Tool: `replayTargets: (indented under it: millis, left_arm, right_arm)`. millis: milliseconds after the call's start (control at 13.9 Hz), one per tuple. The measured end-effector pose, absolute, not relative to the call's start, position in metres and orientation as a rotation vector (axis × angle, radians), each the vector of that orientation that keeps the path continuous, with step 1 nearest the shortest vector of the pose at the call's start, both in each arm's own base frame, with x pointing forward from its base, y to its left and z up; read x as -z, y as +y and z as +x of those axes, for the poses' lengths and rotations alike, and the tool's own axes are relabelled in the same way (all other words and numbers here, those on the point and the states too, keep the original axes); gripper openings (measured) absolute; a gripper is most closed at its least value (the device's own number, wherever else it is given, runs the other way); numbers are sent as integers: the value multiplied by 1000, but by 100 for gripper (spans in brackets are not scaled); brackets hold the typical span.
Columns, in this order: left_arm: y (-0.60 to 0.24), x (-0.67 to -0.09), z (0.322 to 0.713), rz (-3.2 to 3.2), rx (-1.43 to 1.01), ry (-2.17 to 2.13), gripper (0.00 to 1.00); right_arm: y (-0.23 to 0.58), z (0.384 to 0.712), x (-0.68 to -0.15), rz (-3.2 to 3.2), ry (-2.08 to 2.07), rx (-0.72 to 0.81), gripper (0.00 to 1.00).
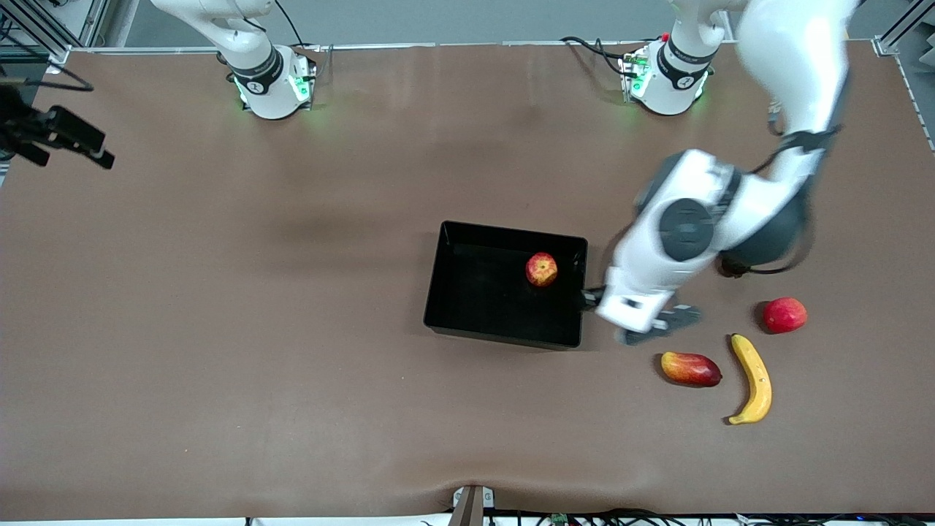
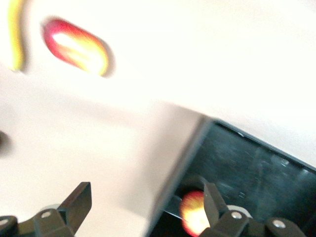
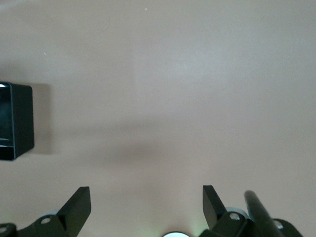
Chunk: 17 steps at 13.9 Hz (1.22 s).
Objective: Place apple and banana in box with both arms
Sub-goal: 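Move the left gripper to the yellow banana and grasp its stem end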
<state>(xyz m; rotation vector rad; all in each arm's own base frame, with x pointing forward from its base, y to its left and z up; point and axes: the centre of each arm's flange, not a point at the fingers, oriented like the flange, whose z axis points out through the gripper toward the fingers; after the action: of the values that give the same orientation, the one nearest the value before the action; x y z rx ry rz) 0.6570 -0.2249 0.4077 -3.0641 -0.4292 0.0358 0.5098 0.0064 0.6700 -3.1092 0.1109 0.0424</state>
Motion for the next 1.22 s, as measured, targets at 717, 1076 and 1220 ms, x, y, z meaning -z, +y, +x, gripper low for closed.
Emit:
replayTargets:
  millis: [717, 1076, 1220]
  left_arm:
    - [82, -284, 726, -3031, 166, 98, 100]
    - [112, -226, 731, -3044, 296, 84, 100]
    - [114, -219, 731, -3049, 313, 76, 98]
  right_arm:
    - [1, 519, -671, -3149, -11, 3, 100]
    - [2, 520, -671, -3149, -15, 6, 100]
    - [2, 520, -671, -3149, -16, 6, 100]
